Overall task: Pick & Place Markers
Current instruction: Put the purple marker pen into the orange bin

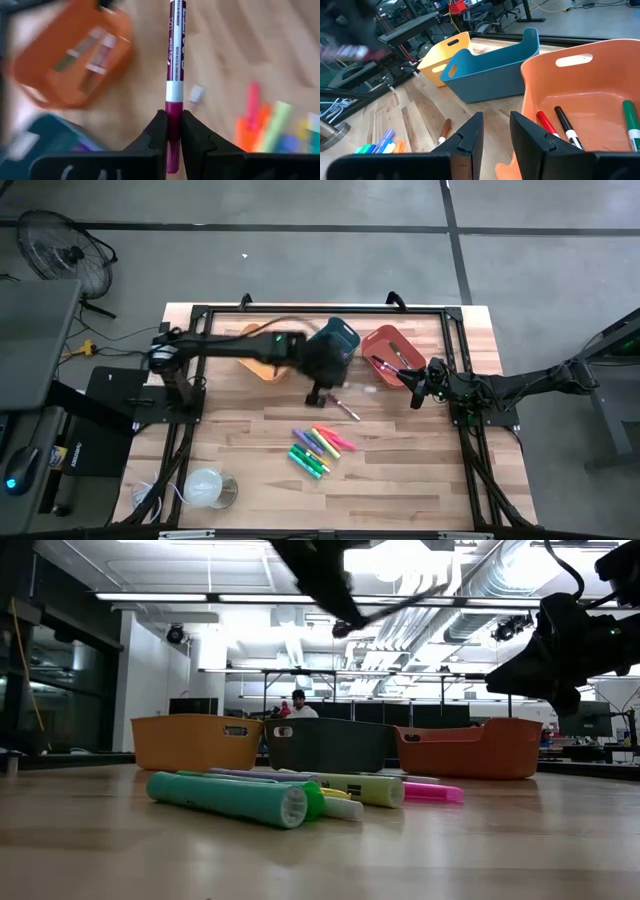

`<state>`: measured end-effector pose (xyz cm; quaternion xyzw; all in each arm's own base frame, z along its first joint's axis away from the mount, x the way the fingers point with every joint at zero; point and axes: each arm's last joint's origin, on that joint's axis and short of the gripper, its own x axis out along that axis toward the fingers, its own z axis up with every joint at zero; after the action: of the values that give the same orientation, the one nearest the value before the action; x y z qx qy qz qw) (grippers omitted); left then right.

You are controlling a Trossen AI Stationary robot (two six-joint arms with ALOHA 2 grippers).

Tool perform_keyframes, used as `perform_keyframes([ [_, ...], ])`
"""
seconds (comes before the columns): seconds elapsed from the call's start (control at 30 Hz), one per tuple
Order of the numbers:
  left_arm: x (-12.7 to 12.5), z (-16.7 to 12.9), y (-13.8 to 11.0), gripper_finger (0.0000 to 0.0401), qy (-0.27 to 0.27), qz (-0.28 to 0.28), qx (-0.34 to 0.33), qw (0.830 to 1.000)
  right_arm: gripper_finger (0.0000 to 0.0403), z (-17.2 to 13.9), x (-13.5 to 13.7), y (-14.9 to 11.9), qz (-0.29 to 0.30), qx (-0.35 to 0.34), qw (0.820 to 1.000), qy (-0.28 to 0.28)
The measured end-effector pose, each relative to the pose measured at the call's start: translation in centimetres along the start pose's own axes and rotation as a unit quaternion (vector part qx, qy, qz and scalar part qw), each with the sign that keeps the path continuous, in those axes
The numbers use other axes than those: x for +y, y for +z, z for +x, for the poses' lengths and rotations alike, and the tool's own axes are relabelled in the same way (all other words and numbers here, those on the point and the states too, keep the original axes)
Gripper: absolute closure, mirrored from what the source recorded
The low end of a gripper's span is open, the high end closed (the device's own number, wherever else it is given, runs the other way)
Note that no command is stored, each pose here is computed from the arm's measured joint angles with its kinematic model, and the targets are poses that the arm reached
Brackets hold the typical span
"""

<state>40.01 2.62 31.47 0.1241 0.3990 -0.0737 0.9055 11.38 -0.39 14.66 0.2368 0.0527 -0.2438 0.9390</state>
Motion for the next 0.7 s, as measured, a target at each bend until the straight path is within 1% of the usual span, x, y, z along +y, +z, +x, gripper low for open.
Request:
perform_keyframes([
  [0.1, 2.7, 1.2, 0.7, 0.0378, 0.013, 0.01, 0.014, 1.0, 0.0318, 0.0, 0.0, 0.0, 0.0, 0.0, 1.0, 0.0],
  [0.23, 5.9, 3.6, 1.8, 0.0378, 0.035, 0.033, 0.025, 0.999, 0.0318, 0.0, 0.0, 0.0, 0.0, 0.0, 1.0, 0.0],
  [0.3, 7.1, 4.2, 1.9, 0.0378, 0.043, 0.039, 0.047, 0.997, 0.0318, 0.0, 0.0, 0.0, 0.0, 0.0, 1.0, 0.0],
  [0.37, 8.5, 5.1, 2.6, 0.0378, 0.073, 0.054, 0.042, 0.995, 0.0318, 0.0, 0.0, 0.0, 0.0, 0.0, 1.0, 0.0],
  [0.43, 9.1, 5.6, 2.5, 0.0378, 0.088, 0.07, 0.073, 0.991, 0.0318, 0.0, 0.0, 0.0, 0.0, 0.0, 1.0, 0.0],
  [0.47, 9.4, 6.1, 2.6, 0.0378, 0.106, 0.082, 0.085, 0.987, 0.0318, 0.0, 0.0, 0.0, 0.0, 0.0, 1.0, 0.0],
  [0.53, 10.0, 7.4, 3.0, 0.0378, 0.145, 0.12, 0.084, 0.979, 0.0318, 0.0, 0.0, 0.0, 0.0, 0.0, 1.0, 0.0],
  [0.57, 10.0, 7.9, 2.7, 0.0378, 0.151, 0.142, 0.095, 0.974, 0.0318, 0.0, 0.0, 0.0, 0.0, 0.0, 1.0, 0.0],
  [0.63, 9.8, 8.4, 2.3, 0.0378, 0.143, 0.171, 0.114, 0.968, 0.0318, 0.0, 0.0, 0.0, 0.0, 0.0, 1.0, 0.0],
  [0.7, 9.7, 8.7, 2.4, 0.0378, 0.143, 0.179, 0.112, 0.967, 0.0318, 0.0, 0.0, 0.0, 0.0, 0.0, 1.0, 0.0],
])
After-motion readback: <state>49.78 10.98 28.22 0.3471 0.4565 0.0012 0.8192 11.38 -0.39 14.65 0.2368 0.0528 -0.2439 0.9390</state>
